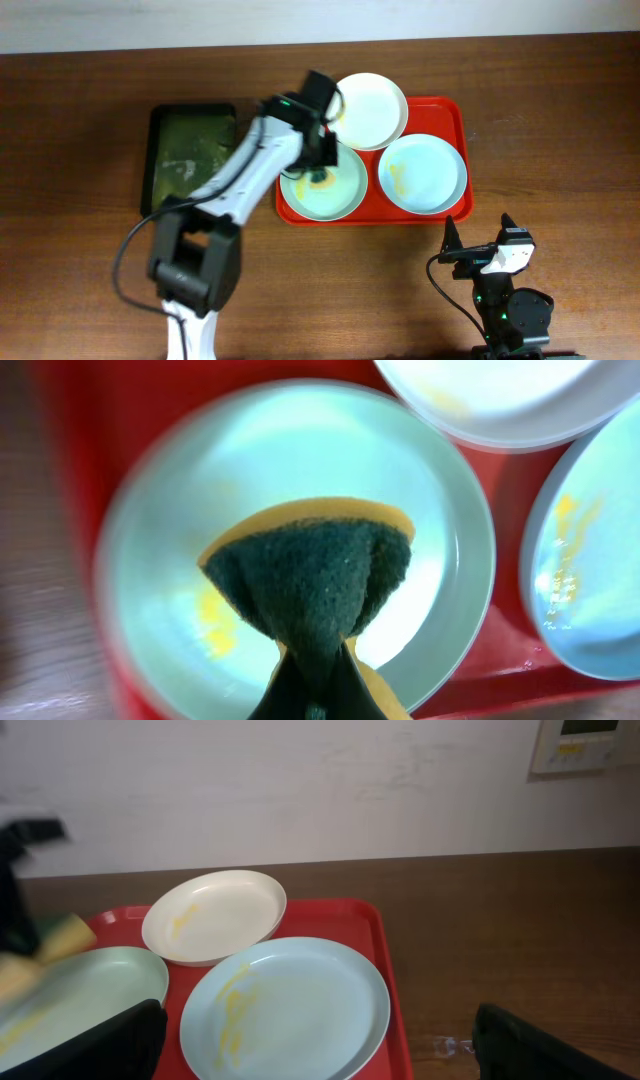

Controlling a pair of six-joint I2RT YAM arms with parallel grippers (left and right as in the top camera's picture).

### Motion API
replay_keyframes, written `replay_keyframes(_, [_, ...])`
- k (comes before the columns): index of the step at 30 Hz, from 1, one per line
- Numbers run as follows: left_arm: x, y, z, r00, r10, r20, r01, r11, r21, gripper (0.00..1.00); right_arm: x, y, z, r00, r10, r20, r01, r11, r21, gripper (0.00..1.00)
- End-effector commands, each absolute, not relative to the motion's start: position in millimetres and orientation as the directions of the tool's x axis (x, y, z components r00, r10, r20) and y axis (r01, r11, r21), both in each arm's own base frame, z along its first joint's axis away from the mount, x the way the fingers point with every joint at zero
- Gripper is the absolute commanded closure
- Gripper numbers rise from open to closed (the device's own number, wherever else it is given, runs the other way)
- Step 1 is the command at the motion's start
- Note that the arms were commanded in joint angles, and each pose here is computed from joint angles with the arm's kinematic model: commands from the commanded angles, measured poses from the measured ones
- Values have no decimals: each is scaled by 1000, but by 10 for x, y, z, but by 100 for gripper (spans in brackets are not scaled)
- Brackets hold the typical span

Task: Clean dirty plates on tray and stack at the side

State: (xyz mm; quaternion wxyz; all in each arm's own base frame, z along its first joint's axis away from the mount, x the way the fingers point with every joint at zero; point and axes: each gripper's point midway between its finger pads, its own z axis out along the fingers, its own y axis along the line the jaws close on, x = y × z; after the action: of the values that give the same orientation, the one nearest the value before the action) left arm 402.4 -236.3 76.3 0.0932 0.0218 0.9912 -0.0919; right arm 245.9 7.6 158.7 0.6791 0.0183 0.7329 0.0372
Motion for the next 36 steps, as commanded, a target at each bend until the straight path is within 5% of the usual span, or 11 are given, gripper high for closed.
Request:
replay_keyframes(1, [3978, -2439, 405, -991, 34, -131, 54, 986, -156, 100, 2460, 76, 1551, -83, 87, -993, -20, 996, 89, 2])
replay_keyframes(7, [4104, -2260, 485, -992, -18, -123, 7, 980, -200, 100, 2352, 639, 1891, -84, 368, -926, -349, 859, 373, 2])
replay_keyframes(10, [4095, -2280, 487, -992, 13, -122, 38, 976, -212, 100, 1867, 644, 3262, 391, 430, -814, -531, 827, 182, 2])
replay_keyframes(12, [4097, -2281, 488, -991, 40, -129, 67, 976, -209, 100, 1715, 435, 3866, 470, 386, -794, -418, 889, 185, 2])
replay_keyframes(13, [4099, -2282, 488, -991, 40, -129, 66, 976, -209, 100, 1768, 367, 3971, 427, 301, -853, -325, 931, 166, 2])
replay_keyframes(16, [4112, -2286, 491, -990, 39, -135, 67, 975, -211, 100, 2316, 144, 3693, -217, 122, -968, -41, 990, 134, 2])
replay_keyframes(19, [4110, -2288, 491, -990, 39, -134, 67, 975, -211, 100, 2634, 802, 3390, -636, 101, -765, -278, 895, 349, 2])
replay_keyframes(20, [4109, -2288, 491, -990, 39, -134, 67, 975, -211, 100, 2807, 1030, 3258, -722, 88, -686, -333, 825, 457, 7])
replay_keyframes(22, [4109, -2288, 491, -990, 39, -134, 67, 975, -211, 100, 3230, 1198, 2683, -845, 57, -532, -283, 796, 535, 52])
replay_keyframes(27, [4109, -2288, 491, -990, 39, -134, 67, 975, -211, 100, 3849, 1638, 955, -966, -72, -248, -192, 841, 506, 52])
replay_keyframes(36, [4110, -2288, 491, -990, 39, -134, 67, 975, -211, 100, 4015, 1796, 127, -956, -173, -238, -245, 916, 318, 52])
